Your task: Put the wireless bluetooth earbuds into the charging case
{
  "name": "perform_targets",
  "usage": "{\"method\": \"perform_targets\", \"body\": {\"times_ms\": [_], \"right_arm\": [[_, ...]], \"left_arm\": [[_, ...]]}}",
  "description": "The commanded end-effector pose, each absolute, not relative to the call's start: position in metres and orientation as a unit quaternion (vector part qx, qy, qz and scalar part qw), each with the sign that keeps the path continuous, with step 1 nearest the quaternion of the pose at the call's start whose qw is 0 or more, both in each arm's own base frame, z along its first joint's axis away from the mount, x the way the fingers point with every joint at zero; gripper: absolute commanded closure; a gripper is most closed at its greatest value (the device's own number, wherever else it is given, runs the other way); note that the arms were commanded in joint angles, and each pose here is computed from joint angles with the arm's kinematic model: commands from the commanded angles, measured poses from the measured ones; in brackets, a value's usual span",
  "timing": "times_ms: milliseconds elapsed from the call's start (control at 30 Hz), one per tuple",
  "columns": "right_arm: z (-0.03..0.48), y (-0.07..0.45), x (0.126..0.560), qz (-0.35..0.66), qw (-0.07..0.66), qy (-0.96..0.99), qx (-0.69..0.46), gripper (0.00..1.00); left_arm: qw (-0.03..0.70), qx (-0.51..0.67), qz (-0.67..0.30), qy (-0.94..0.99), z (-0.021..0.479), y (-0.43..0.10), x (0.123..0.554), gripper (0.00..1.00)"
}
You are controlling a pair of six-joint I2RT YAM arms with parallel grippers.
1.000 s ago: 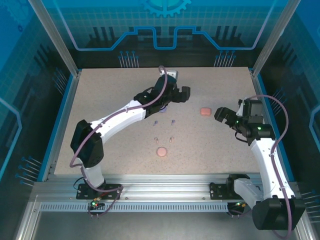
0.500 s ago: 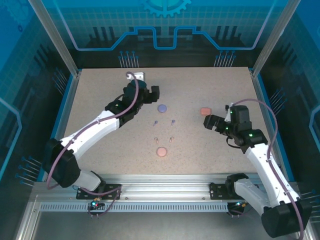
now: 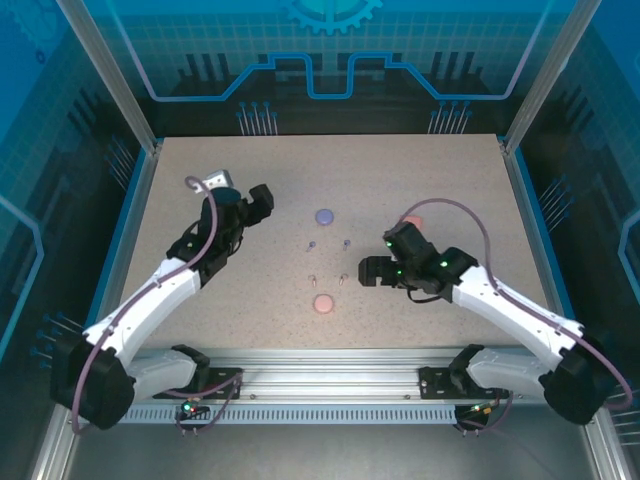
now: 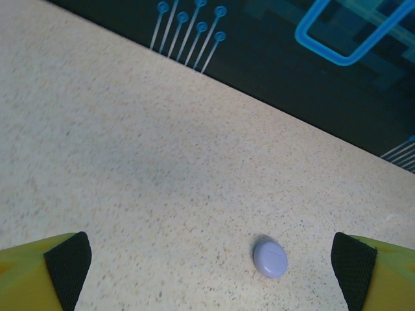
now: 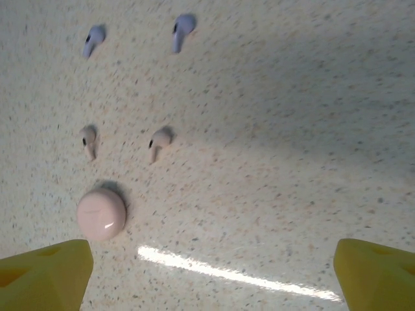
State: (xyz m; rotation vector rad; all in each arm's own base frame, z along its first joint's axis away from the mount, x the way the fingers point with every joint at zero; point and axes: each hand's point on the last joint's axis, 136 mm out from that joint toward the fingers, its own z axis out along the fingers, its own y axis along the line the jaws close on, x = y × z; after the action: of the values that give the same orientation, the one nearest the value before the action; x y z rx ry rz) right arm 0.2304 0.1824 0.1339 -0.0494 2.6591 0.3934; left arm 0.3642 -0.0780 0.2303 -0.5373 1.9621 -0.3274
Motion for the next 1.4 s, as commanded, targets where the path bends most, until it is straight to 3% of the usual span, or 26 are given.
{"method": "perform_targets", "body": {"times_ms": [0, 167, 600, 900, 1367], "right_arm": [[0.134, 0.201, 0.232, 0.118, 0.219, 0.968, -0.035, 0.06], [0.115, 0.237, 0.228, 0.094, 0.161, 0.979, -0.077, 0.12], [0.063, 0.298, 0.214, 0.011, 0.089, 0.983, -0.158, 0.13], [0.037, 0.312, 0.209, 0.007, 0.066, 0.984, -0.164, 0.16], [0.017, 0.325, 0.210, 0.007, 0.048, 0.985, -0.168, 0.31]], "left_arm": [[0.512, -0.262, -0.177, 0.799, 0.232, -0.073, 0.352, 0.01], [0.454, -0.275, -0.193, 0.825, 0.209, -0.074, 0.330, 0.01], [0.344, -0.321, -0.235, 0.850, 0.150, -0.067, 0.300, 0.01], [0.333, -0.324, -0.246, 0.851, 0.138, -0.066, 0.298, 0.01], [0.333, -0.322, -0.252, 0.850, 0.134, -0.068, 0.300, 0.01]]}}
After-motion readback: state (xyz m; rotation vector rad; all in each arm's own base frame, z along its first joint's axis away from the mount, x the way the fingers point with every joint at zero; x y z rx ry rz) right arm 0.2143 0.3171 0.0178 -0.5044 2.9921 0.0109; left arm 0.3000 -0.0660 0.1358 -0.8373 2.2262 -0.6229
